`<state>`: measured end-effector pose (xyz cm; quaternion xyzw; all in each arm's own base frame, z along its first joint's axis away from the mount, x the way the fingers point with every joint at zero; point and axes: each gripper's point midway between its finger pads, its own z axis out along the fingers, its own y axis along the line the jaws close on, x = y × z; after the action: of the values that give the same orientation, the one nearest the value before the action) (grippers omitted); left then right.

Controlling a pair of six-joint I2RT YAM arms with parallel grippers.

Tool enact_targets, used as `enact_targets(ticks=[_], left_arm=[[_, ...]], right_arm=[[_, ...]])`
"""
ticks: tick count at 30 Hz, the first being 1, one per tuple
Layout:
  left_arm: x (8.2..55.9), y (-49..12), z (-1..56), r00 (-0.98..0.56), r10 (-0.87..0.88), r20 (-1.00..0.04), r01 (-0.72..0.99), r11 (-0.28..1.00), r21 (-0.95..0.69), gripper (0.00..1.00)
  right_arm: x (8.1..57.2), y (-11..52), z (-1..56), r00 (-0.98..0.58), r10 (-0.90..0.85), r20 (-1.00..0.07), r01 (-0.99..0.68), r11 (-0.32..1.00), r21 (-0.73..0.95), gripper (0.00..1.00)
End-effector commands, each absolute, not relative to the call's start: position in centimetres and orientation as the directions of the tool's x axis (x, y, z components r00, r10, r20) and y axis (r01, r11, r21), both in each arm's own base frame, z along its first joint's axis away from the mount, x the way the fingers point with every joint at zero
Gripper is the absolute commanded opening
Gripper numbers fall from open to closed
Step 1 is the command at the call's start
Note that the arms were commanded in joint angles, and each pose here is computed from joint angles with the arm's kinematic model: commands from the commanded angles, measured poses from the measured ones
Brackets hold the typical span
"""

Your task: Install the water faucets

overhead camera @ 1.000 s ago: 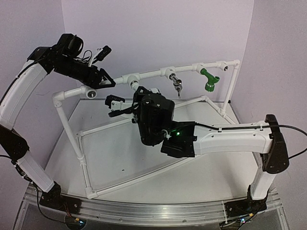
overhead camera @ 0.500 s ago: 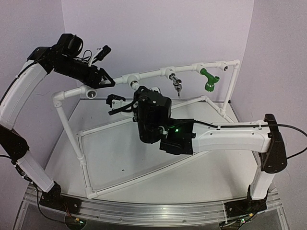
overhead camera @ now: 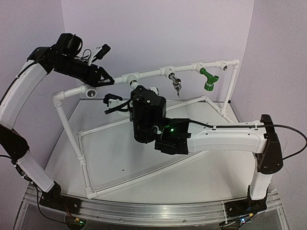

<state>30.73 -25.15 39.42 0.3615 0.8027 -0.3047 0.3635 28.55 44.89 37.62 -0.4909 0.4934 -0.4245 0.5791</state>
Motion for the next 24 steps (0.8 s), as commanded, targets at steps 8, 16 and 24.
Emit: enact_targets(ticks=[8, 16, 24], left_arm=[[28.35, -26.44, 37.54, -0.557, 0.394, -0.731, 0.802, 0.485, -0.349, 0.54], [28.33, -26.53, 37.47, -0.559, 0.395, -0.729, 0.802, 0.480, -0.355, 0.51], [28.07, -26.55, 37.25, -0.565, 0.397, -0.723, 0.801, 0.474, -0.366, 0.48]], right_arm=[[28.69, 45.95, 39.80, 0.230, -0.929, -0.289, 0.004, 0.298, -0.955, 0.00], [28.81, 46.24, 39.76, 0.238, -0.895, -0.378, -0.020, 0.384, -0.923, 0.00], [29.24, 46.27, 40.17, 0.237, -0.851, -0.469, -0.038, 0.474, -0.879, 0.00]])
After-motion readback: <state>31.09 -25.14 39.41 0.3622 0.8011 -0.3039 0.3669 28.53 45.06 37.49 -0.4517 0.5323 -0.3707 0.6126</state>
